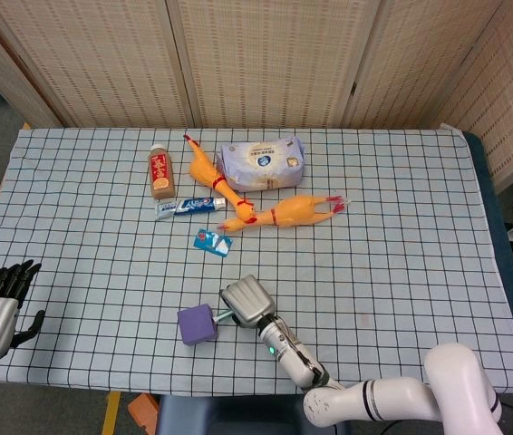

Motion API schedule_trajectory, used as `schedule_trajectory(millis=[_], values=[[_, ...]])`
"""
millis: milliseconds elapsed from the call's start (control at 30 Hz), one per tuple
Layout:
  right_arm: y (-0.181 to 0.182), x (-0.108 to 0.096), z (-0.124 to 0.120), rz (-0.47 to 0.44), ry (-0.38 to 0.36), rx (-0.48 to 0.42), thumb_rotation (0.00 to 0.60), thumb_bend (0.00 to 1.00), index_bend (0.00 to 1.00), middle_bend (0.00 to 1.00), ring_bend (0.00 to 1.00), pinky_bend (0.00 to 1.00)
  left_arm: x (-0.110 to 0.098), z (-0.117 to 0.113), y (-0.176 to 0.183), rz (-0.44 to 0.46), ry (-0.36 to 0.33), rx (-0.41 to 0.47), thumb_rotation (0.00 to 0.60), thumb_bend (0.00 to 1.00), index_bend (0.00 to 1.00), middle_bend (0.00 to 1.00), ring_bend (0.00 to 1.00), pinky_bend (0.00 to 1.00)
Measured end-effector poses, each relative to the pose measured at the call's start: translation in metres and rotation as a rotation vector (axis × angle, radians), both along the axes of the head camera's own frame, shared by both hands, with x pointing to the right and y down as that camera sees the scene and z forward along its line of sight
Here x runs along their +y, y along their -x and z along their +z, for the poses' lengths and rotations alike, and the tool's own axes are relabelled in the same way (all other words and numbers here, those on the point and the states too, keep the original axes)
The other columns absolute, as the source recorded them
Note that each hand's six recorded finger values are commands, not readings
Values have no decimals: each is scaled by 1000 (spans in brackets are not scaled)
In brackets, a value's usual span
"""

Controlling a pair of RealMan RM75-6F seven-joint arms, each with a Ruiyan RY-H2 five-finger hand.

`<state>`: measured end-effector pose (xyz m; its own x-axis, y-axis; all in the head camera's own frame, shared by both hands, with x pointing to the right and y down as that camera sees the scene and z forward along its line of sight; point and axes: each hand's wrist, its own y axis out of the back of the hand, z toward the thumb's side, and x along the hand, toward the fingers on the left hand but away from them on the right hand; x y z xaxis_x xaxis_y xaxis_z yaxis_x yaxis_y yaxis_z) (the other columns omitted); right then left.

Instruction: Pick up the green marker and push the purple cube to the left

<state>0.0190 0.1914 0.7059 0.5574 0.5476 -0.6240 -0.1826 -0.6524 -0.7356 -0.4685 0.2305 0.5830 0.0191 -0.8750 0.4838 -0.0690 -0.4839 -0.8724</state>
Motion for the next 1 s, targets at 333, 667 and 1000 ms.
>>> schedule_trajectory(millis=[333,667,1000], values=[[51,6,2,-2,14,-31,600,322,1000,851,653,674,0,-1,2,-3,3,13,600,444,0,0,0,47],[87,10,-1,0,11,-58,600,322,1000,850,653,674,-1,-3,5,-12,0,22,600,444,0,0,0,47],[43,-18,-8,22,-113,2,600,321,1000,852,653,674,1,-6,3,-2,-9,19,600,443,0,0,0,47]])
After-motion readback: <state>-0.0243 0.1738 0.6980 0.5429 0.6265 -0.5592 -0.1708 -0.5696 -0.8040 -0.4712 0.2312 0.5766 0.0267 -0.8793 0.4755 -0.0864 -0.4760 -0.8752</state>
